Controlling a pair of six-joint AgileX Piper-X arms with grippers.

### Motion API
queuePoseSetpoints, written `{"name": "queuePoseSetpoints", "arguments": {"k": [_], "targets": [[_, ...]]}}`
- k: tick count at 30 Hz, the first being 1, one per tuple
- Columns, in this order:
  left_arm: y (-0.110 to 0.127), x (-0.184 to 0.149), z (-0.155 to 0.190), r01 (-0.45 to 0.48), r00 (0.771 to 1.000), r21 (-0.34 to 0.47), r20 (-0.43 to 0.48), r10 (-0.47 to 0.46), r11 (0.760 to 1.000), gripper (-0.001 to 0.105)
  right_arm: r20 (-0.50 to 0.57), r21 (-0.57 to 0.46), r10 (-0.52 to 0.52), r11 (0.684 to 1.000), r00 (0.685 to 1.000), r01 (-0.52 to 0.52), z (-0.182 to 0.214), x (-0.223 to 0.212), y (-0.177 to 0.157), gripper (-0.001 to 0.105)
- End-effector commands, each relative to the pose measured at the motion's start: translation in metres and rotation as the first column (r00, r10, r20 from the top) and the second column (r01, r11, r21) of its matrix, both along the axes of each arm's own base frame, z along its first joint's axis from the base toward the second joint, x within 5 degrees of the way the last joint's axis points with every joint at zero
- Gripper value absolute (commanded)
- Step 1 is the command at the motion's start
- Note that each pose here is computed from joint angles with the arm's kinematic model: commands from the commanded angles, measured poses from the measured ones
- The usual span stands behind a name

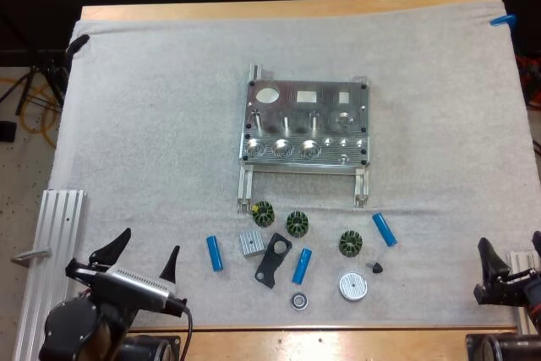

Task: Load cells from left to right

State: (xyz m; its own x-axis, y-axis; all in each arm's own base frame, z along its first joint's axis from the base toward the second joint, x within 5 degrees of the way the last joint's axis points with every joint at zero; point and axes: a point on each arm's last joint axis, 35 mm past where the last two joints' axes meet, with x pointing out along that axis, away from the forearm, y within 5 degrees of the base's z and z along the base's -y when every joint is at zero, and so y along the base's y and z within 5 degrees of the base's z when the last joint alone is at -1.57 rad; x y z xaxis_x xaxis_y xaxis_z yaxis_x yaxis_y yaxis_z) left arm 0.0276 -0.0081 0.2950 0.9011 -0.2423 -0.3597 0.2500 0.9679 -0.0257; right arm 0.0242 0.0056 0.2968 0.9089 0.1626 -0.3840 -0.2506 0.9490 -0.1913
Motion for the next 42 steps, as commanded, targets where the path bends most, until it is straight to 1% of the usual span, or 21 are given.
{"name": "queuePoseSetpoints", "arguments": {"k": [1,4,6,10,11,13,14,17,20,23,25,26,28,29,30,31,33,35,39,41,42], "targets": [[0.000,-0.004,0.012,0.007,1.000,-0.013,0.027,-0.006,1.000,0.069,0.022,-0.004,0.017,1.000,1.000,-0.017,0.009,-0.001,0.001,0.074],[0.001,-0.016,0.028,0.007,0.999,-0.014,0.044,-0.006,1.000,0.069,0.011,-0.008,0.025,1.000,1.000,-0.025,0.022,0.004,0.001,0.074],[0.001,-0.015,0.037,0.014,1.000,-0.011,0.021,-0.014,1.000,0.069,-0.004,-0.001,0.040,0.999,0.999,-0.040,0.032,0.009,0.001,0.074],[-0.003,-0.006,0.056,0.109,0.993,-0.021,-0.032,-0.110,0.994,0.069,-0.018,0.037,0.128,0.991,0.992,-0.127,0.059,0.020,0.005,0.074],[-0.003,-0.006,0.059,0.114,0.993,-0.021,-0.037,-0.114,0.993,0.069,-0.028,0.040,0.133,0.990,0.991,-0.132,0.061,0.024,0.005,0.074],[-0.005,0.001,0.067,0.136,0.985,-0.015,-0.100,-0.137,0.991,0.069,-0.059,0.048,0.169,0.985,0.984,-0.166,0.072,0.034,0.006,0.074],[-0.005,0.003,0.069,0.143,0.983,-0.009,-0.113,-0.143,0.990,0.069,-0.061,0.051,0.183,0.982,0.981,-0.180,0.077,0.036,0.007,0.074],[-0.007,0.012,0.074,0.170,0.964,0.021,-0.213,-0.161,0.985,0.069,-0.119,0.071,0.221,0.974,0.968,-0.214,0.090,0.046,0.008,0.074],[-0.009,0.016,0.080,0.191,0.951,0.023,-0.252,-0.179,0.981,0.069,-0.191,0.072,0.270,0.963,0.944,-0.261,0.101,0.052,0.011,0.074],[-0.010,0.018,0.084,0.206,0.939,0.023,-0.287,-0.191,0.978,0.069,-0.260,0.087,0.340,0.940,0.904,-0.329,0.108,0.057,0.018,0.074],[-0.011,0.018,0.085,0.216,0.928,0.022,-0.317,-0.198,0.976,0.069,-0.334,0.091,0.381,0.923,0.862,-0.373,0.109,0.059,0.023,0.074],[-0.011,0.018,0.085,0.218,0.923,0.021,-0.330,-0.199,0.976,0.069,-0.358,0.088,0.387,0.920,0.850,-0.382,0.108,0.059,0.025,0.074],[-0.011,0.016,0.083,0.230,0.907,0.008,-0.365,-0.211,0.973,0.069,-0.438,0.065,0.396,0.909,0.807,-0.411,0.105,0.060,0.030,0.074],[-0.011,0.015,0.082,0.236,0.902,0.001,-0.371,-0.218,0.972,0.069,-0.453,0.061,0.403,0.904,0.795,-0.423,0.103,0.061,0.031,0.074],[-0.011,0.014,0.080,0.247,0.889,-0.017,-0.394,-0.234,0.969,0.069,-0.483,0.049,0.408,0.896,0.775,-0.441,0.101,0.062,0.035,0.074],[-0.012,0.012,0.079,0.260,0.874,-0.035,-0.415,-0.251,0.965,0.069,-0.499,0.046,0.410,0.892,0.763,-0.449,0.099,0.064,0.038,0.074],[-0.012,0.010,0.077,0.268,0.862,-0.044,-0.436,-0.260,0.962,0.069,-0.515,0.043,0.419,0.884,0.748,-0.466,0.098,0.066,0.043,0.074],[-0.012,0.009,0.077,0.270,0.859,-0.047,-0.440,-0.262,0.962,0.069,-0.527,0.034,0.435,0.869,0.730,-0.494,0.096,0.068,0.048,0.074],[-0.012,0.010,0.077,0.270,0.860,-0.046,-0.437,-0.262,0.962,0.069,-0.563,-0.002,0.406,0.870,0.720,-0.492,0.092,0.074,0.057,0.074],[-0.012,0.013,0.077,0.267,0.855,-0.049,-0.448,-0.260,0.962,0.069,-0.575,-0.015,0.387,0.876,0.721,-0.482,0.090,0.078,0.059,0.074],[-0.013,0.017,0.076,0.258,0.848,-0.057,-0.465,-0.254,0.964,0.069,-0.579,-0.024,0.376,0.879,0.723,-0.476,0.089,0.080,0.061,0.074]]}}
